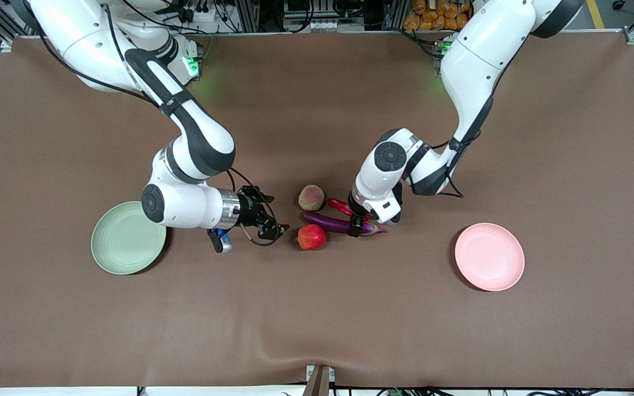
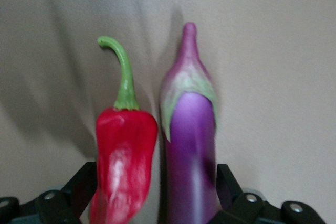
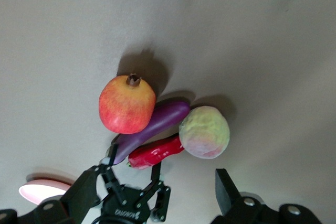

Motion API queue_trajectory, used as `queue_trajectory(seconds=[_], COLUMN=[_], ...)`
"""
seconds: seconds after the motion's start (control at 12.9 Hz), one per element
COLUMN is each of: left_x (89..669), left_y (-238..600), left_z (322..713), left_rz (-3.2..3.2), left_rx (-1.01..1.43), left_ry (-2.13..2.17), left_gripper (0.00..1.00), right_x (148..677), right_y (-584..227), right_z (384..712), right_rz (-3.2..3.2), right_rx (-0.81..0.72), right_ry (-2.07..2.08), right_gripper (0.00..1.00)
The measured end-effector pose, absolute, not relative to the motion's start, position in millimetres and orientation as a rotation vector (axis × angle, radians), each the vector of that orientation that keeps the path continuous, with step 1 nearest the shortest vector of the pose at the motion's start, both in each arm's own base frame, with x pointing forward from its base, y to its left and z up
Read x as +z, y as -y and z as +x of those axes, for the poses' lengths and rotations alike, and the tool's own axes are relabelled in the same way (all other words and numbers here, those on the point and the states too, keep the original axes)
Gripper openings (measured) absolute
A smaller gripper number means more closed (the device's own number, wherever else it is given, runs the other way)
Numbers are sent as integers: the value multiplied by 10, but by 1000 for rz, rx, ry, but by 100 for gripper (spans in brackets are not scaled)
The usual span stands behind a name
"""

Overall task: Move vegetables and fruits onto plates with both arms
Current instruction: 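Grasp the chili and eggplant with the left gripper while the right gripper grasps the peach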

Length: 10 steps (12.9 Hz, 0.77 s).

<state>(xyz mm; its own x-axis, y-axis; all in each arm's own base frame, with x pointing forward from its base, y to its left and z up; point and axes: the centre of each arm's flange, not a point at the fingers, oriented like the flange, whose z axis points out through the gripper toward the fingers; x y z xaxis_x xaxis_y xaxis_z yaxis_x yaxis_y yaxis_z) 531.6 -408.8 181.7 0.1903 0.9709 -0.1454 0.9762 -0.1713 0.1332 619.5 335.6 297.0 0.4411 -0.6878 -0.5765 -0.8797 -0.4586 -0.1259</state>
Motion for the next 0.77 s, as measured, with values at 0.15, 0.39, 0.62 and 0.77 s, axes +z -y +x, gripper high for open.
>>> queue_trajectory(seconds=[0.15,0.39,0.62,0.77], left_x=[1720,1672,1678,1693], left_y=[4100,4098,4087,4076], left_z=[5282,5274,5292,5319], left_rz=[2283,2290,2287,2281], left_rx=[-24,-19,-15,-10], left_ry=[-1878,-1877,-1878,-1878], left_gripper=[100,100,100,100], right_x=[2961,2855,2617,2558], right_y=[-3494,-3707,-3691,-3704], right_z=[6155,5962,5777,5692], right_rz=[-2285,-2366,-2495,-2544], right_rx=[614,612,597,584], right_ry=[-1310,-1226,-1009,-885], right_gripper=[100,100,100,100])
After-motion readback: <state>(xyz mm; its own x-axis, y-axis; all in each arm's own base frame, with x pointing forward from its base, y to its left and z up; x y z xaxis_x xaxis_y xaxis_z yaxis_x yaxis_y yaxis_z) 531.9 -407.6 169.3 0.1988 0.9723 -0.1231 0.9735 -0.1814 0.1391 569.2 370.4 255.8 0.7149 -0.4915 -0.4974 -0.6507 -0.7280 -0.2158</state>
